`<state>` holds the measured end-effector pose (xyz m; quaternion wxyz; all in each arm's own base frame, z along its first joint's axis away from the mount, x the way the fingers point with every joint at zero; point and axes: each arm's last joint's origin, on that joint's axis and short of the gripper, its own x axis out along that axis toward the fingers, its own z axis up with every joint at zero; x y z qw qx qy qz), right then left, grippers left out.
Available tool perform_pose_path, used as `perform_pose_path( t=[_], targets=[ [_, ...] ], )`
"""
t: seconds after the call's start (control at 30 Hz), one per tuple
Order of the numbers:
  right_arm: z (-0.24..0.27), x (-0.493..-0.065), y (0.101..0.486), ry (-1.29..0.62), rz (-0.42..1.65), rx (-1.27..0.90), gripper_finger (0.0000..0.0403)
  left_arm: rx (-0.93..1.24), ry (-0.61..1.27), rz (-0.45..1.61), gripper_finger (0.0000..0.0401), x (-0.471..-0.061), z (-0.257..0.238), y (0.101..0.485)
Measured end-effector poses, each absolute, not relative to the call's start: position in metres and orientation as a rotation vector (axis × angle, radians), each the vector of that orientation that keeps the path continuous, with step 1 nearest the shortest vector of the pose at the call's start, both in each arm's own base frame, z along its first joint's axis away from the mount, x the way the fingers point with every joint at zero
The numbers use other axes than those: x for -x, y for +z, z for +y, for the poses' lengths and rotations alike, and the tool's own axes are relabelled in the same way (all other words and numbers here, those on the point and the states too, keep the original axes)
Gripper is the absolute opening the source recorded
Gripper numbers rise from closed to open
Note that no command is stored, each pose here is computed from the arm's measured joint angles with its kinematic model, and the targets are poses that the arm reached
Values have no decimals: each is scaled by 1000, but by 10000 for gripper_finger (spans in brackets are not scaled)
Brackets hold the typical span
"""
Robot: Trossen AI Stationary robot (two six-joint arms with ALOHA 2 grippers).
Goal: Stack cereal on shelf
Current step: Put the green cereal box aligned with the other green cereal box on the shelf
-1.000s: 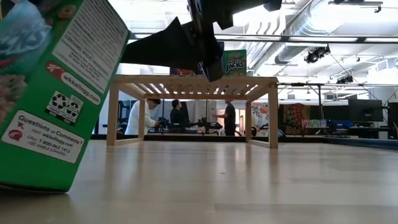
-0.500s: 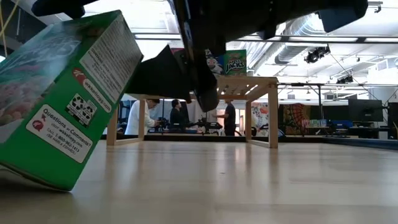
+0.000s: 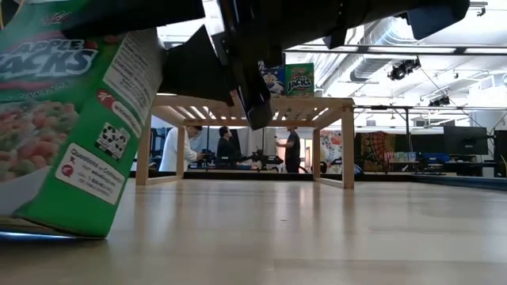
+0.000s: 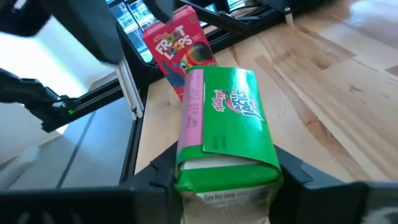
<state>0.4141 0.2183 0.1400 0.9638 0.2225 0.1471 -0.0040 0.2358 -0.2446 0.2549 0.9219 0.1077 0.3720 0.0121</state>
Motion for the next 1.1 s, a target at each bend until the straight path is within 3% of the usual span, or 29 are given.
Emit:
perform_pose_path(
  t=[0.33, 0.63, 0.83, 1.1],
  targets=[
    [221, -415, 149, 88, 249, -353, 130, -197, -8, 672, 57, -218, -251, 275],
    [215, -399, 196, 154, 335, -174, 129, -201, -98, 710, 5, -223, -248, 278],
    [205, -383, 216, 124, 445, -83, 129, -194, -129, 704, 0, -224, -249, 279],
    [191, -358, 256, 94, 500, 29, 129, 21, -376, 519, 0, -217, -233, 252]
  ],
)
